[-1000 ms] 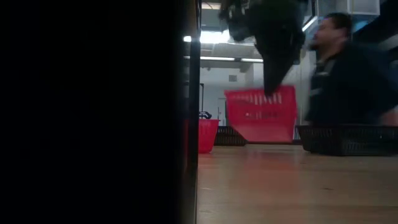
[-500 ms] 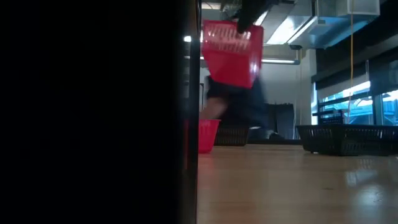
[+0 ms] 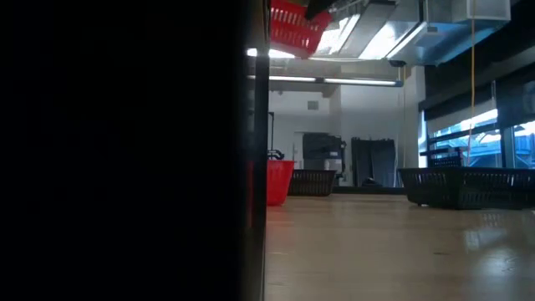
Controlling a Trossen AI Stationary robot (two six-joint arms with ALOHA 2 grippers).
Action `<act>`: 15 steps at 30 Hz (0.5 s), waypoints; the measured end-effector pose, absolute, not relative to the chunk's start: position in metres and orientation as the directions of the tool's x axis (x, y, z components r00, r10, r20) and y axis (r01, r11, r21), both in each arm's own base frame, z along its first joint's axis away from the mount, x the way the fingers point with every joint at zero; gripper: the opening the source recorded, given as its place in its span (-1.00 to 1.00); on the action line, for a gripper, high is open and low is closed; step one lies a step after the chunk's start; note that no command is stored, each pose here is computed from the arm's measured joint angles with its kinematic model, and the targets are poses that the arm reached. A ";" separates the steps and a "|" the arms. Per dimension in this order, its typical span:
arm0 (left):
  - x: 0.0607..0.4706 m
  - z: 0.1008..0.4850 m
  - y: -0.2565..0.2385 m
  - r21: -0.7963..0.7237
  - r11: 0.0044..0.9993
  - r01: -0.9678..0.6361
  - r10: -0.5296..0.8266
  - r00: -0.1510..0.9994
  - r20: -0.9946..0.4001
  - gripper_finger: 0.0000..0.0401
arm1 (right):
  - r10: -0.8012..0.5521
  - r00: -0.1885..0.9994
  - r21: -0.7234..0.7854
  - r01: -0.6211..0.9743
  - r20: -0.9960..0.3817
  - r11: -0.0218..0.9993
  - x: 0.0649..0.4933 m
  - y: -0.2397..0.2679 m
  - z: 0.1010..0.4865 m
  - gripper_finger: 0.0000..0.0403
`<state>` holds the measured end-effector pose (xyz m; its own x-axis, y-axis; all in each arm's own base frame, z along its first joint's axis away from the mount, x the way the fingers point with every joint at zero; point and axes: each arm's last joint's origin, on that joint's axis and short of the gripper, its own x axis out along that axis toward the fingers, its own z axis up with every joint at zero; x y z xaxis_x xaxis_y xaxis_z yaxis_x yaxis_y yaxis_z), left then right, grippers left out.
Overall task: Stack baskets on shelf by color
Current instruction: Put the right red bin on the shelf
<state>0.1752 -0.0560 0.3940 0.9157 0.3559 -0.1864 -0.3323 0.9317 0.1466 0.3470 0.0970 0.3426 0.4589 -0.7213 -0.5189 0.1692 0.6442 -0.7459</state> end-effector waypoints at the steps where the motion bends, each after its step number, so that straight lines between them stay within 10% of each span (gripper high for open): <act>1: 0.181 0.393 -0.055 0.133 0.918 -0.373 0.392 0.902 -0.180 -0.67 | -0.739 0.457 -0.772 0.159 -0.495 0.615 0.347 0.097 0.343 -1.00; 15: 0.257 0.390 -0.040 -0.103 0.722 -0.684 0.689 0.724 0.021 -0.67 | -0.895 0.393 -0.974 -0.007 -0.211 0.227 0.355 0.090 0.345 -1.00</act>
<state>0.2572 -0.0395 0.3896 0.7243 0.6892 0.0213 -0.6841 0.7221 -0.1027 0.3555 0.0903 0.3449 0.3926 -0.8951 -0.2112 -0.0067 0.2269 -0.9739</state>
